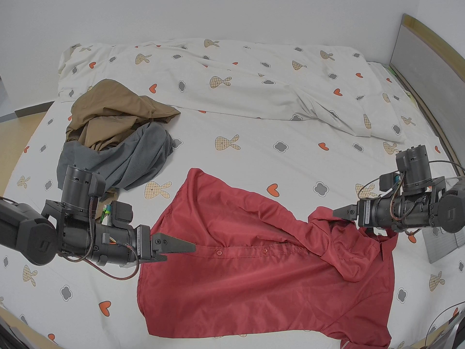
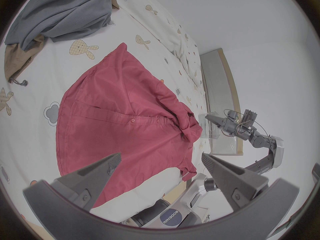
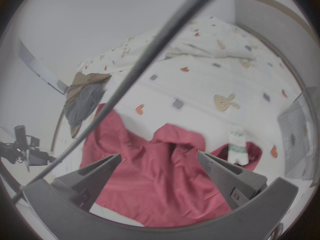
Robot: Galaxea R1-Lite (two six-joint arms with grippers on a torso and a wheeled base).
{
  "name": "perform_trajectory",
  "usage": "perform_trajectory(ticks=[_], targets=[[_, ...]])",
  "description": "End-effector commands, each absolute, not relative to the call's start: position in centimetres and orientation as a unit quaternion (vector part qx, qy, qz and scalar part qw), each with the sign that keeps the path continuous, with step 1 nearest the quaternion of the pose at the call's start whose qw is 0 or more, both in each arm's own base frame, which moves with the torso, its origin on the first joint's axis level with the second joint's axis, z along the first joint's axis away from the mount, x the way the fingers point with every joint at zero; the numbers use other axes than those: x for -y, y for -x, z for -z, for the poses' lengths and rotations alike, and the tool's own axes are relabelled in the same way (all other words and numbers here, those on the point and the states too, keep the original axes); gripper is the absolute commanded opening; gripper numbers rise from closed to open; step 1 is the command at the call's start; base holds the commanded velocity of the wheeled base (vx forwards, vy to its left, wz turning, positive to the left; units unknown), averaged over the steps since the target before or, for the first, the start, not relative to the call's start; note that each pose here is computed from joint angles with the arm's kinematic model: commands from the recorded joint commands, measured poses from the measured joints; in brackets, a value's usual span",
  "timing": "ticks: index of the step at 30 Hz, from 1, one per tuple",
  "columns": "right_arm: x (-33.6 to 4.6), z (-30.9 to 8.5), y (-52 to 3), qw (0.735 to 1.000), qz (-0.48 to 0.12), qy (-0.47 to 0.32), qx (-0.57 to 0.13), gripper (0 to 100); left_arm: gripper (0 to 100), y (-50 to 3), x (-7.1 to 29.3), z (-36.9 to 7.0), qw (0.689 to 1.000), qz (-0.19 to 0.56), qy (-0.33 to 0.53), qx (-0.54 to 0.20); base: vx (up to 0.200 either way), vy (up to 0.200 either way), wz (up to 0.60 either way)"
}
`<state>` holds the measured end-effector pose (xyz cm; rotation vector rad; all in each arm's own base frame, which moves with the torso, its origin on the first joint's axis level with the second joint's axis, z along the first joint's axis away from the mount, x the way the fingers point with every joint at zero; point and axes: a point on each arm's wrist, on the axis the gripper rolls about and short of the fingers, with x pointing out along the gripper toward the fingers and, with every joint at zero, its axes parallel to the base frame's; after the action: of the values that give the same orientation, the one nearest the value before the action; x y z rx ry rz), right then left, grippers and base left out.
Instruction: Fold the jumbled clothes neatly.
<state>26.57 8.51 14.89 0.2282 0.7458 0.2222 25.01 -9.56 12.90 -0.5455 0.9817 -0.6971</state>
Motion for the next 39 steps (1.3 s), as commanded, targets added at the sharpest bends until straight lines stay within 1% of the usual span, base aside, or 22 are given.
perform_trajectory(ticks=[1, 2, 3, 4, 6, 8, 10, 15, 17, 19, 25, 26, 31, 33, 34, 39], targets=[[-6.4, -14.2, -28.8, 0.937, -0.048, -0.026, -0.345, 100, 100, -25.0, 9.6, -12.8, 0.789, 0.323, 0.254, -0.457, 0.0, 0.0, 0.0], [-6.2, -13.8, -29.1, 0.938, -0.05, 0.014, -0.343, 100, 100, -25.0, 9.6, -12.8, 0.788, 0.323, 0.254, -0.458, 0.0, 0.0, 0.0], [-6.2, -13.8, -29.2, 0.938, -0.053, 0.027, -0.34, 100, 100, -25.0, 9.6, -12.8, 0.788, 0.323, 0.254, -0.458, 0.0, 0.0, 0.0], [-6.2, -13.7, -29.5, 0.94, -0.063, 0.059, -0.33, 100, 100, -25.0, 9.6, -12.8, 0.788, 0.323, 0.254, -0.458, 0.0, 0.0, 0.0], [-6.2, -13.8, -29.6, 0.94, -0.073, 0.084, -0.321, 100, 100, -25.0, 9.6, -12.8, 0.788, 0.323, 0.254, -0.458, 0.0, 0.0, 0.0], [-6.3, -13.3, -30.1, 0.934, -0.092, 0.139, -0.317, 100, 100, -25.0, 9.6, -12.8, 0.789, 0.323, 0.253, -0.458, 0.0, 0.0, 0.0], [-6.5, -13.0, -30.4, 0.929, -0.097, 0.157, -0.32, 100, 100, -25.0, 9.7, -12.8, 0.788, 0.324, 0.253, -0.459, 0.0, 0.0, 0.0], [-7.1, -11.6, -31.1, 0.92, -0.108, 0.168, -0.338, 100, 100, -25.0, 9.7, -12.7, 0.787, 0.324, 0.253, -0.46, 0.0, 0.0, 0.0], [-7.4, -10.0, -31.4, 0.91, -0.112, 0.173, -0.36, 100, 100, -25.0, 9.7, -12.7, 0.788, 0.324, 0.252, -0.459, 0.0, 0.0, 0.0], [-7.4, -9.4, -31.8, 0.907, -0.11, 0.172, -0.368, 100, 100, -25.0, 9.7, -12.7, 0.788, 0.324, 0.252, -0.459, 0.0, 0.0, 0.0], [-7.1, -9.2, -33.2, 0.911, -0.088, 0.174, -0.364, 100, 100, -25.0, 9.7, -12.7, 0.788, 0.324, 0.252, -0.46, 0.0, 0.0, 0.0], [-6.8, -9.6, -33.7, 0.915, -0.079, 0.171, -0.357, 100, 100, -25.1, 9.7, -12.7, 0.787, 0.324, 0.253, -0.46, 0.0, 0.0, 0.0], [-6.5, -9.8, -33.9, 0.917, -0.074, 0.168, -0.355, 100, 100, -25.1, 9.7, -12.7, 0.788, 0.322, 0.252, -0.46, 0.0, 0.0, 0.0], [-6.5, -9.1, -33.9, 0.913, -0.075, 0.169, -0.364, 100, 100, -25.1, 9.7, -12.7, 0.788, 0.322, 0.252, -0.46, 0.0, 0.0, 0.0], [-6.5, -8.8, -33.9, 0.911, -0.076, 0.169, -0.369, 0, 100, -25.1, 9.7, -12.7, 0.788, 0.322, 0.252, -0.46, 0.0, 0.0, 0.0], [-6.8, -8.4, -33.5, 0.907, -0.084, 0.17, -0.377, 0, 100, -25.1, 9.7, -12.7, 0.788, 0.322, 0.252, -0.46, 0.0, 0.0, 0.0]])
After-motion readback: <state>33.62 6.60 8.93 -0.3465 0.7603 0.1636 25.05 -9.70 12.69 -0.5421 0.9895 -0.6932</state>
